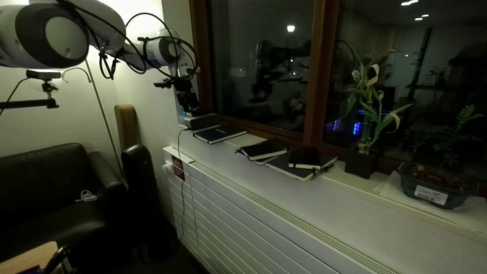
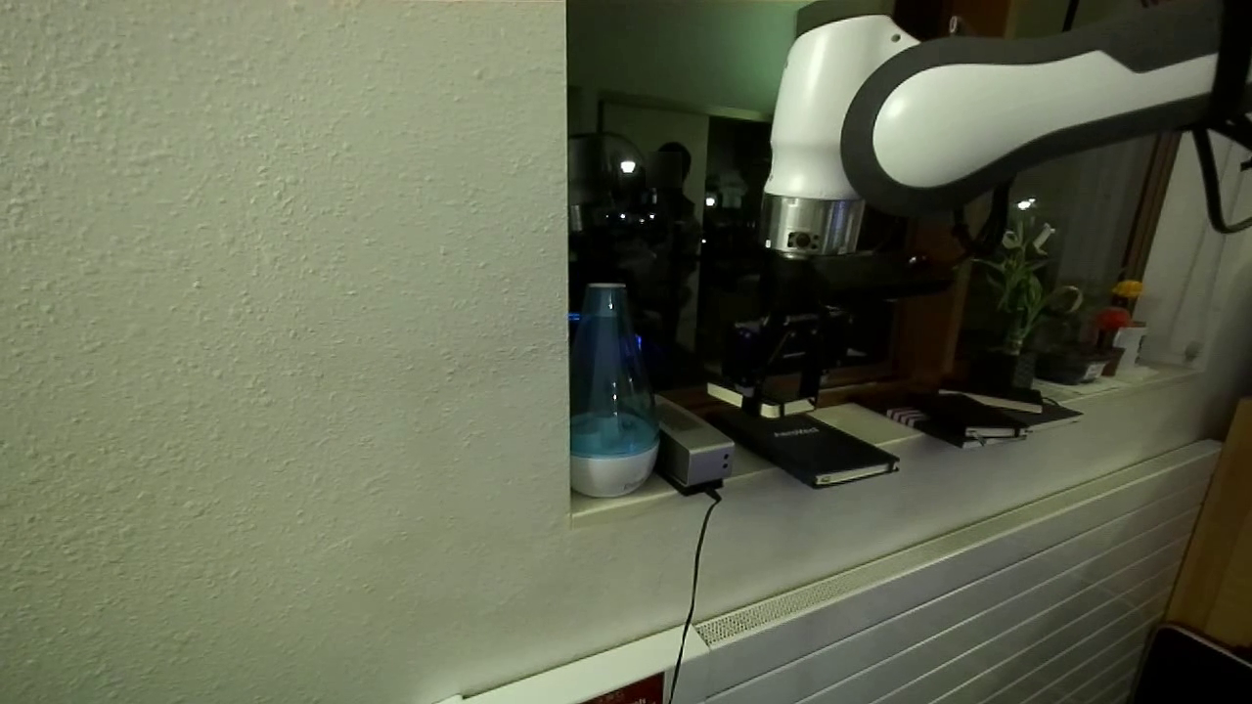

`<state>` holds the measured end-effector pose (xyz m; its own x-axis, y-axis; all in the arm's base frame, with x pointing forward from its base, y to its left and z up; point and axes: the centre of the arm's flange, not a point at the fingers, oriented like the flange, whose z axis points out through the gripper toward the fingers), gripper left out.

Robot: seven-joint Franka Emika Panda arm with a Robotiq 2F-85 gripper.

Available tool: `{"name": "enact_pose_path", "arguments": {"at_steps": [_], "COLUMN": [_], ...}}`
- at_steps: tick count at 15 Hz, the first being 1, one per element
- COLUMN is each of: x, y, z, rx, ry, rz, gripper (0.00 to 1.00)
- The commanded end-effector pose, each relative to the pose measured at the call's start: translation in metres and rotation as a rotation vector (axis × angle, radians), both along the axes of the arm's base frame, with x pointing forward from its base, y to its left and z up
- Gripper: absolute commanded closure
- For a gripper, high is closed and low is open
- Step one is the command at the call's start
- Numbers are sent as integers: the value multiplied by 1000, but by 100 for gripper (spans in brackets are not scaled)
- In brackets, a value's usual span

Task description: Move the book at the top to the left

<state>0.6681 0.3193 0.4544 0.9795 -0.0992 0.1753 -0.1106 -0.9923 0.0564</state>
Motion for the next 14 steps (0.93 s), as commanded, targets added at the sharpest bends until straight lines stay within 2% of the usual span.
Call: {"name": "enact_pose_path", "arguments": {"at_steps": [1, 9, 14], "x": [15, 44, 62], "y": [3, -12, -18], "z": [17, 37, 10], "rx": [5, 13, 5], "ry": [-3, -34, -41], "rz": [-69, -110, -108], "gripper": [49, 49, 49]}}
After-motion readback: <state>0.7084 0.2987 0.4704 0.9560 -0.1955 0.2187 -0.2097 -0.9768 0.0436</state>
